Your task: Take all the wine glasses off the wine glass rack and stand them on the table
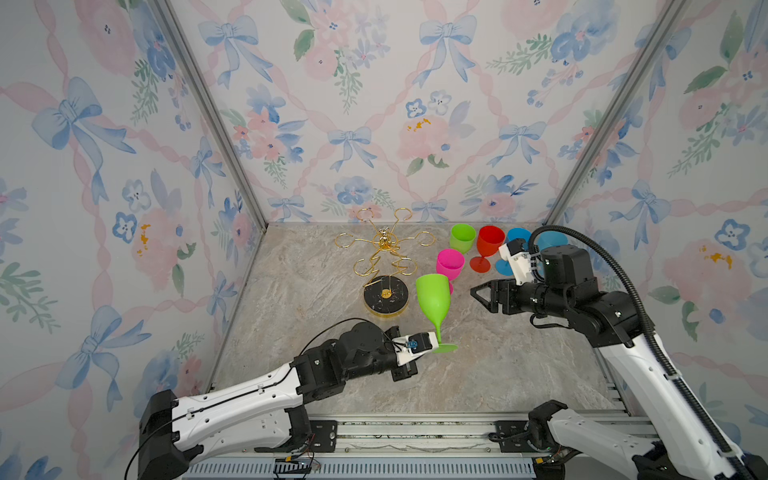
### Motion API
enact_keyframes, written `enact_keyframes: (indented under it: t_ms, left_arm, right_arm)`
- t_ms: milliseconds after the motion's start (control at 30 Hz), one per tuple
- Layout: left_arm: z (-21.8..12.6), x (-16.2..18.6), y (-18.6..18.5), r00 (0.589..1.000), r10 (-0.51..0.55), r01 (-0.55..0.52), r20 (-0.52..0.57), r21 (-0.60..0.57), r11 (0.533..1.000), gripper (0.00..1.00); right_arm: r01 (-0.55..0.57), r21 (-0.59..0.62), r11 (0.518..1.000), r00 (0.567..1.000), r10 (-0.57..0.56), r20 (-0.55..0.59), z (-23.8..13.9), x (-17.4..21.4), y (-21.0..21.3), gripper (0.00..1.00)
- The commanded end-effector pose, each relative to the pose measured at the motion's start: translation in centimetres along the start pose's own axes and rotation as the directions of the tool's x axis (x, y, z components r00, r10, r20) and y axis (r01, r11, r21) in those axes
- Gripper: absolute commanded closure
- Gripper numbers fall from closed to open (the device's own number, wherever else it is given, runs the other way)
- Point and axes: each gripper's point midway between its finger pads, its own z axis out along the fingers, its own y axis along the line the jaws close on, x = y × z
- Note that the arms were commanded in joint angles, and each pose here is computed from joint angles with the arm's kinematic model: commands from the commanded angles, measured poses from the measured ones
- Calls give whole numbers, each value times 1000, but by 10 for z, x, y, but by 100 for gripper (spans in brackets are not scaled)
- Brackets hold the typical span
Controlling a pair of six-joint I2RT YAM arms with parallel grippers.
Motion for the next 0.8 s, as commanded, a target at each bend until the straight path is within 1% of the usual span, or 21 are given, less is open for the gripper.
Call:
enact_keyframes:
  t_ms: [0, 100, 133, 167, 200, 233, 300, 400, 467, 500, 600, 633, 767]
  left_arm:
    - [7, 16, -1, 981, 179, -184, -82, -64, 981, 100]
    - [18, 29, -12, 945, 284, -299, -164, -72, 952, 100]
    - [21, 33, -11, 919, 335, -360, -205, -96, 928, 100]
    - [23, 36, -11, 903, 364, -395, -229, -108, 912, 100]
    - [25, 52, -16, 873, 400, -441, -277, -100, 892, 100]
    - [26, 56, -18, 853, 428, -476, -300, -108, 873, 100]
    - [26, 59, -19, 829, 459, -517, -321, -124, 847, 100]
    - [25, 61, -15, 822, 467, -535, -326, -161, 829, 100]
    - [22, 62, -12, 809, 484, -561, -334, -190, 806, 100]
    - [20, 62, -10, 797, 497, -581, -344, -209, 787, 100]
    - [14, 68, -4, 741, 548, -657, -388, -249, 712, 100]
    - [14, 73, -4, 711, 571, -688, -410, -239, 686, 100]
    - [12, 86, 0, 634, 607, -758, -480, -231, 609, 100]
  right_arm:
    - [-35, -48, 998, 999, 34, -4, -9, -7, 11, 23]
    - [-65, -42, 997, 998, 64, -21, -4, -9, 7, 24]
    - [-76, -36, 996, 997, 75, -26, -2, -9, 5, 24]
    - [-87, -35, 996, 996, 86, -31, -1, -9, 3, 24]
    - [-104, -38, 994, 994, 103, -37, 0, -10, 1, 25]
    - [-120, -48, 992, 992, 118, -43, 1, -11, 1, 25]
    - [-148, -51, 988, 988, 146, -51, 2, -13, -1, 26]
    - [-182, -35, 983, 981, 179, -71, 5, -13, -4, 28]
    - [-212, -36, 977, 973, 208, -98, 10, -11, -4, 29]
    - [-220, -38, 975, 970, 215, -113, 13, -9, -3, 30]
    - [-222, -38, 974, 967, 215, -140, 19, -7, -1, 31]
    - [-218, -40, 975, 967, 210, -147, 21, -7, 1, 31]
    - [-196, -51, 979, 966, 184, -183, 26, -6, 10, 31]
